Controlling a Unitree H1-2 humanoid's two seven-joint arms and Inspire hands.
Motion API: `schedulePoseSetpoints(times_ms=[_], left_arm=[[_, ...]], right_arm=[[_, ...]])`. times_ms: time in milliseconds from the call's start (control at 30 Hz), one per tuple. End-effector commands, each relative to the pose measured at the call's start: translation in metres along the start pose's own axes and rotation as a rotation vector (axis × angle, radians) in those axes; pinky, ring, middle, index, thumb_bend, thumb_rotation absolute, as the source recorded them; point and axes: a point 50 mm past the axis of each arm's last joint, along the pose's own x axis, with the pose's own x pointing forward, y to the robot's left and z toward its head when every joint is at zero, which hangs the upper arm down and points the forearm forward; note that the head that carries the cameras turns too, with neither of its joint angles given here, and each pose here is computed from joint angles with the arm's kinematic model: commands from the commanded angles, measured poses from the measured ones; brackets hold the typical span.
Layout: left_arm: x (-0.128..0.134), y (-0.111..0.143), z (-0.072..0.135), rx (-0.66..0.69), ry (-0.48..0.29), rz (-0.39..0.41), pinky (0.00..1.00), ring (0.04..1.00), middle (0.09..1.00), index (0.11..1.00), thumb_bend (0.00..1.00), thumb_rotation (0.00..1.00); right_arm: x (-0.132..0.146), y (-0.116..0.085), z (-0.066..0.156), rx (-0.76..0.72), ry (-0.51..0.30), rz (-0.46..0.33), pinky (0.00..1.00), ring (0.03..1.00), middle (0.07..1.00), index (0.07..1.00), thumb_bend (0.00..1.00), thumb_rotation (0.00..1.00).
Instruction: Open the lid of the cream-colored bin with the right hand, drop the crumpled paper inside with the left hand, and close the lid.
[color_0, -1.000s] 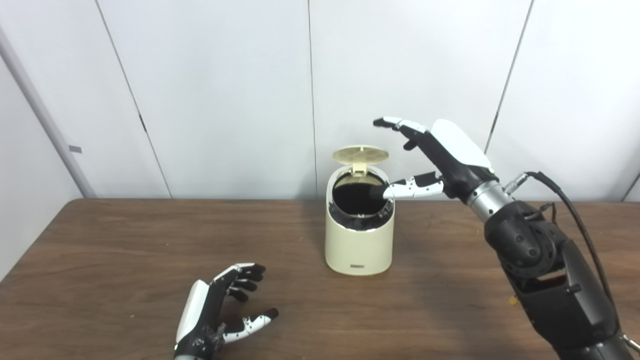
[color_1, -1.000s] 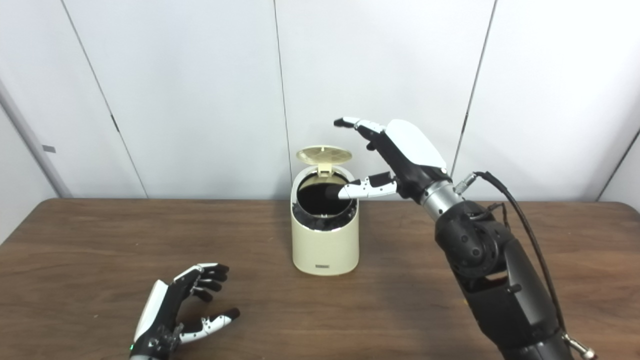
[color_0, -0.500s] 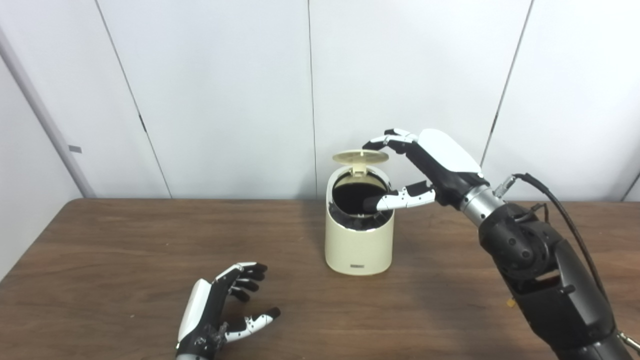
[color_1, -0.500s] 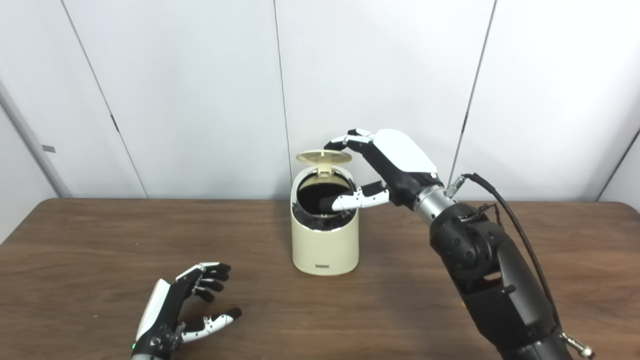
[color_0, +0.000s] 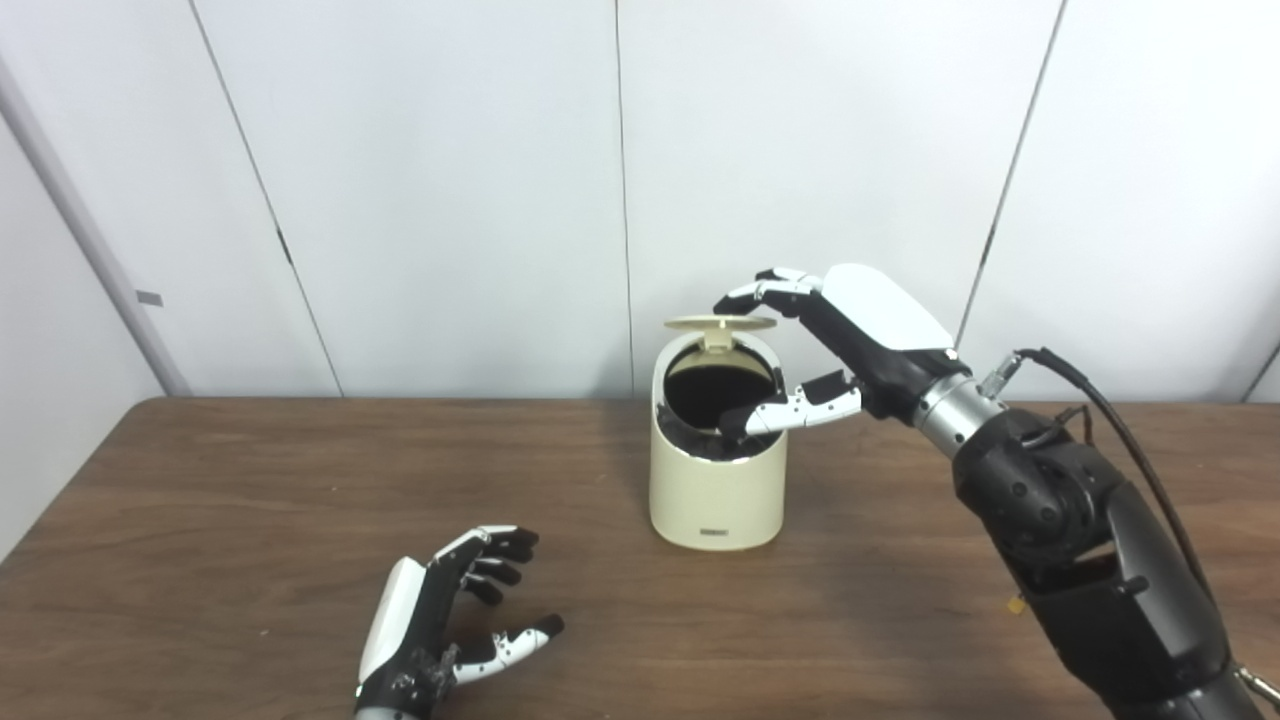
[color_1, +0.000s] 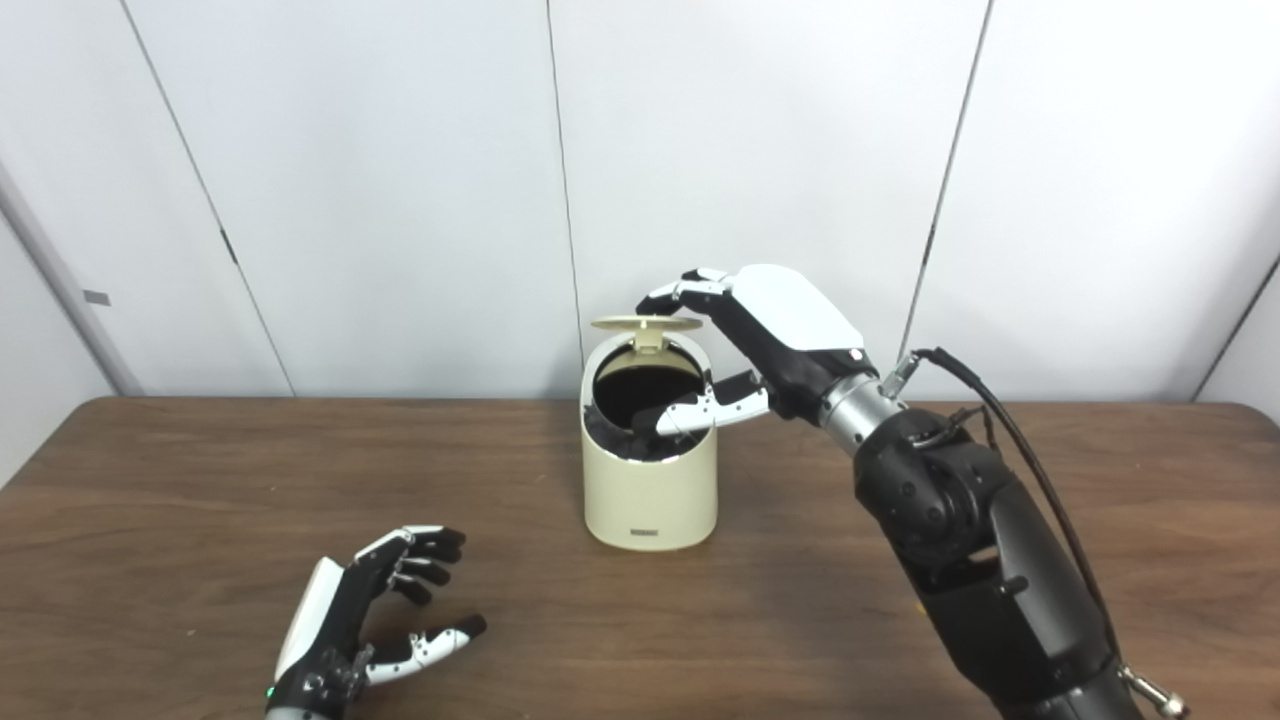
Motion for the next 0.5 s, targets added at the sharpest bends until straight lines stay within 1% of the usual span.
schedulePoseSetpoints(times_ms=[0, 133, 267, 467], left_arm=[[-0.001, -0.005, -0.001, 0.011, 0.019, -0.045, 0.51, 0.612, 0.673, 0.691, 0.67, 0.01], [-0.001, -0.005, 0.000, 0.013, 0.018, -0.045, 0.51, 0.612, 0.672, 0.689, 0.67, 0.01], [-0.002, -0.004, 0.002, 0.011, 0.025, -0.046, 0.51, 0.613, 0.671, 0.693, 0.66, 0.01], [-0.003, -0.003, 0.003, 0.008, 0.022, -0.041, 0.51, 0.613, 0.671, 0.691, 0.67, 0.01]], right_arm=[[0.001, -0.020, 0.009, -0.044, -0.063, -0.037, 0.76, 0.894, 0.757, 0.733, 0.68, 0.55], [-0.002, -0.016, 0.009, -0.040, -0.061, -0.007, 0.80, 0.896, 0.743, 0.721, 0.69, 0.56], [-0.006, -0.012, 0.010, -0.034, -0.074, 0.005, 0.82, 0.897, 0.735, 0.713, 0.70, 0.53], [-0.012, -0.005, 0.009, -0.045, -0.091, 0.012, 0.79, 0.887, 0.724, 0.703, 0.70, 0.53]])
